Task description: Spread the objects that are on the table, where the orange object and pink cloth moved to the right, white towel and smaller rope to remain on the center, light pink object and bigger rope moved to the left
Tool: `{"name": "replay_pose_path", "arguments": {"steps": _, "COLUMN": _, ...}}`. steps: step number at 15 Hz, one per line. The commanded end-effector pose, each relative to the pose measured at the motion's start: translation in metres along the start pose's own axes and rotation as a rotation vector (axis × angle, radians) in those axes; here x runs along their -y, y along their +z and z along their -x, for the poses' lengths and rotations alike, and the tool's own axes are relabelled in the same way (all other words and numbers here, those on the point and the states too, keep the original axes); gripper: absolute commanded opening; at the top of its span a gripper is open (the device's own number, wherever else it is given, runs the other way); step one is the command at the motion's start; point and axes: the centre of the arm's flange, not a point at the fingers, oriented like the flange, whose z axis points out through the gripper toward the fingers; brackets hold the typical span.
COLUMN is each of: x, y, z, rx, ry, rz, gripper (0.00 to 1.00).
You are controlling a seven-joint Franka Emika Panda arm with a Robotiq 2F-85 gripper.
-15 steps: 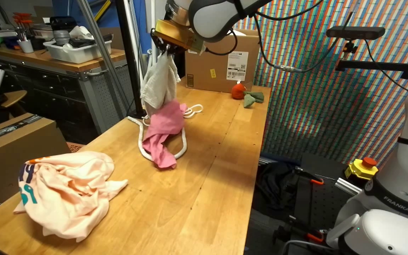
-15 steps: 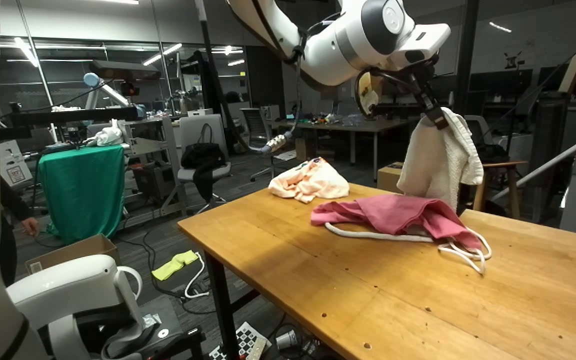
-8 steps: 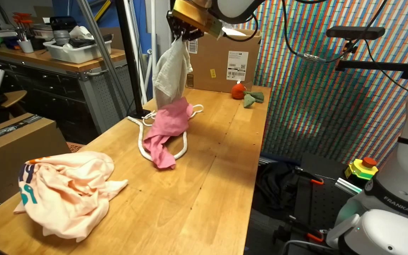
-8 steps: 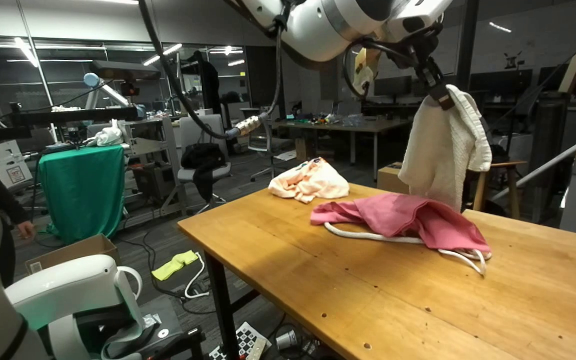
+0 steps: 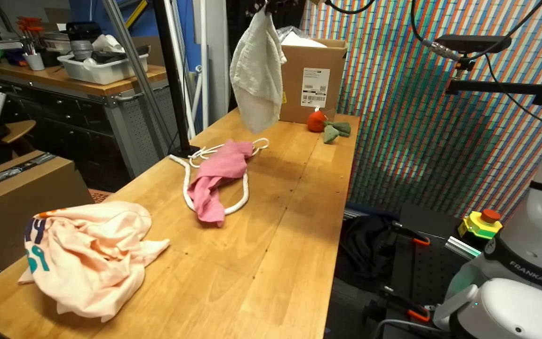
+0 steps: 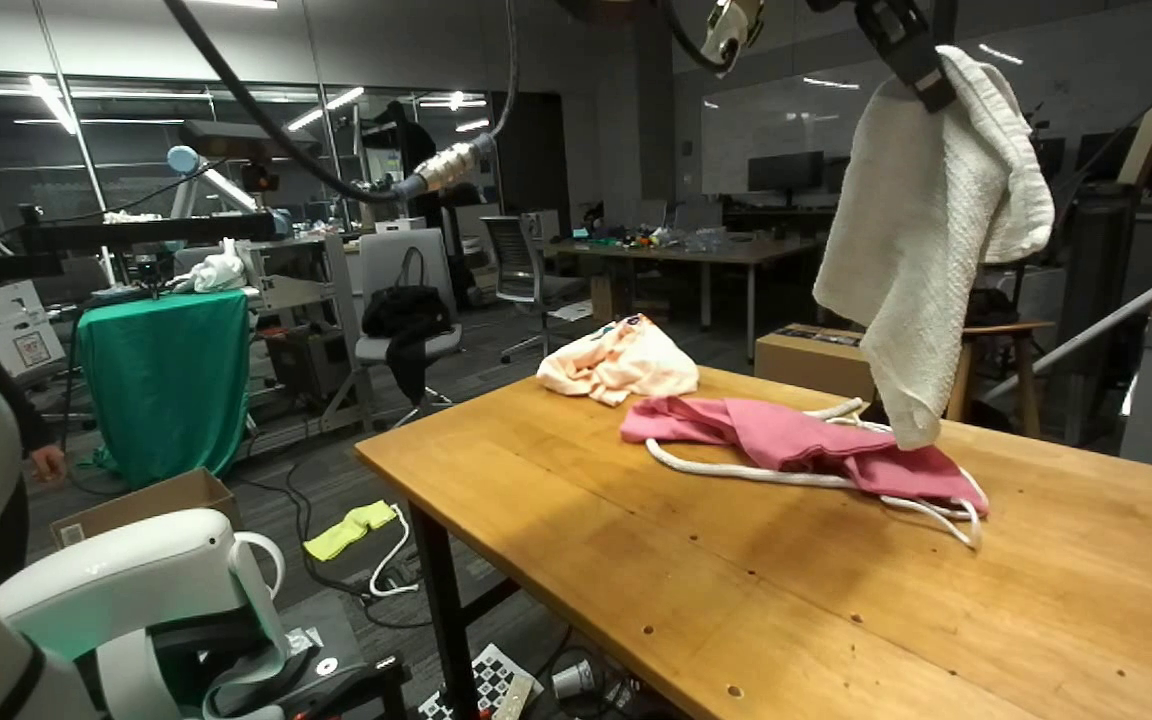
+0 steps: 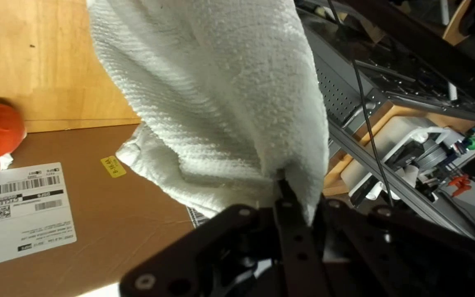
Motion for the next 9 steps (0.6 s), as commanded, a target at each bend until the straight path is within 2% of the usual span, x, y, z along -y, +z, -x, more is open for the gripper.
{"name": "replay_pose_path", "arguments": {"steps": 1, "x": -0.011, "y": -0.029, "z": -0.013, "rx": -0.003, "ry": -0.006, "rz": 0.002, "gripper": 0.06}}
{"name": "replay_pose_path", "arguments": {"steps": 5, "x": -0.024, "y": -0.029, "z": -0.015, "rx": 0.053, "ry": -0.050, "rz": 0.033, "gripper": 0.06}}
{"name": "replay_pose_path", "arguments": {"steps": 9, "x": -0.042, "y": -0.018, "z": 0.001, "rx": 0.194, "ry": -0.144, "rz": 0.101, "gripper": 0.06}}
